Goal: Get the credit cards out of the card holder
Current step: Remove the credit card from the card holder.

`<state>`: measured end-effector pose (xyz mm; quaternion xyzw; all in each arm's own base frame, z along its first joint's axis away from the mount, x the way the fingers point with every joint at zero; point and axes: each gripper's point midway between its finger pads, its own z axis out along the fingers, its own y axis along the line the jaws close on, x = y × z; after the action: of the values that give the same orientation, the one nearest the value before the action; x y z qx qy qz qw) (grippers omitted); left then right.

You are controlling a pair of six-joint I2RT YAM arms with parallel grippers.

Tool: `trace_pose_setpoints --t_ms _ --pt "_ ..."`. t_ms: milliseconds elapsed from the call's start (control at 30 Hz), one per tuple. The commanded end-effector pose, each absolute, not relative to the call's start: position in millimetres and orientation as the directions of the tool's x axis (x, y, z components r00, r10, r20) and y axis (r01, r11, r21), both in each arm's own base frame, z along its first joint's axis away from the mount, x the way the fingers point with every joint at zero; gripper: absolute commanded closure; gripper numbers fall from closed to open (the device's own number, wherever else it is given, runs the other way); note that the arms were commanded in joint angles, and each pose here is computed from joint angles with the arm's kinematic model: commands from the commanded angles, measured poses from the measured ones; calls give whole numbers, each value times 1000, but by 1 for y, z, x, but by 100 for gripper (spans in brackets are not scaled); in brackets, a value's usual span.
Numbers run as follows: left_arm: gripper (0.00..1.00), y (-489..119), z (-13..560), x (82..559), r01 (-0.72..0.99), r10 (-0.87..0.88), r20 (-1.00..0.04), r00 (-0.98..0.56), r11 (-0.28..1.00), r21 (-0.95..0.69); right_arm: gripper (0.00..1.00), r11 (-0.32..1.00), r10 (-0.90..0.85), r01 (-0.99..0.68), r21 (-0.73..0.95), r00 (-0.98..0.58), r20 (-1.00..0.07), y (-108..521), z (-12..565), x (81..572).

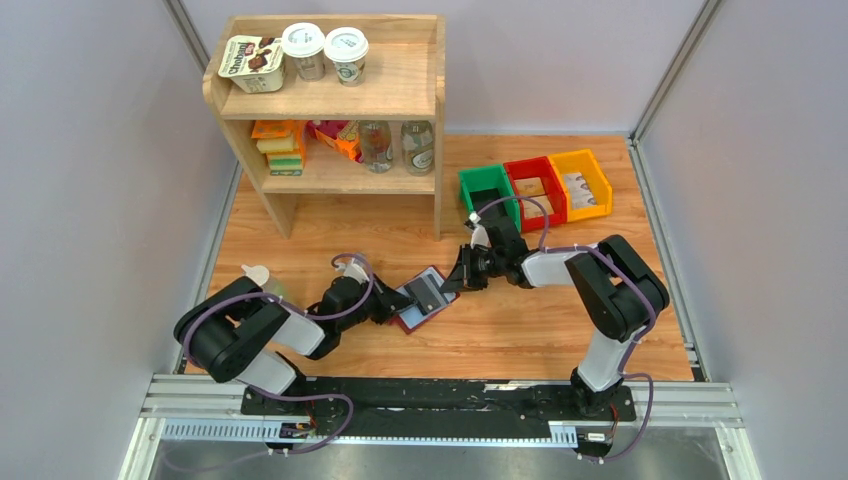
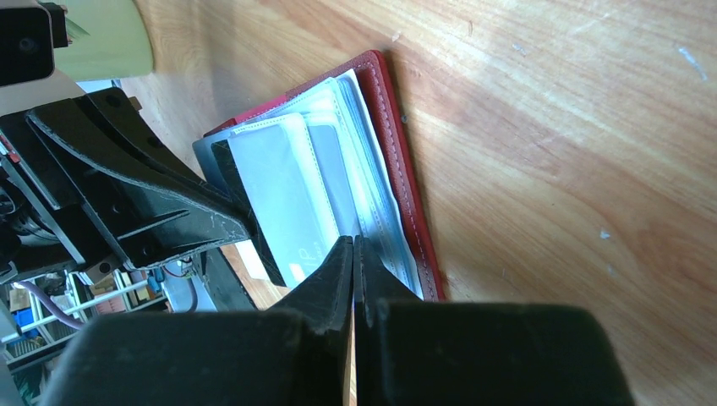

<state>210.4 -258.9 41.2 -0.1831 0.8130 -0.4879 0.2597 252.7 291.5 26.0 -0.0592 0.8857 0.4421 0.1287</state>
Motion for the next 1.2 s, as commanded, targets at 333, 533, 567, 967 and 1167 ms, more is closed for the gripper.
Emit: trace_pose_setpoints --t_ms 333,533,567,967,1167 --pt "100 -234 24 198 -135 -569 -251 -783 549 -825 100 773 -8 -179 609 -962 -272 258 -10 248" --pt "100 -219 32 195 -125 -554 -314 -771 614 -779 100 771 -7 -190 608 -957 -289 259 -7 252" --pt "100 -215 34 192 -128 -554 -319 -769 623 -772 100 779 -12 -178 601 -963 -271 257 -8 249" --pt "100 -202 74 188 100 -443 -522 -729 685 -722 80 747 -49 -328 579 -895 -444 265 72 271" --pt "100 -224 136 191 403 -286 -697 -657 648 -646 43 644 -132 -554 528 -760 -636 267 144 264"
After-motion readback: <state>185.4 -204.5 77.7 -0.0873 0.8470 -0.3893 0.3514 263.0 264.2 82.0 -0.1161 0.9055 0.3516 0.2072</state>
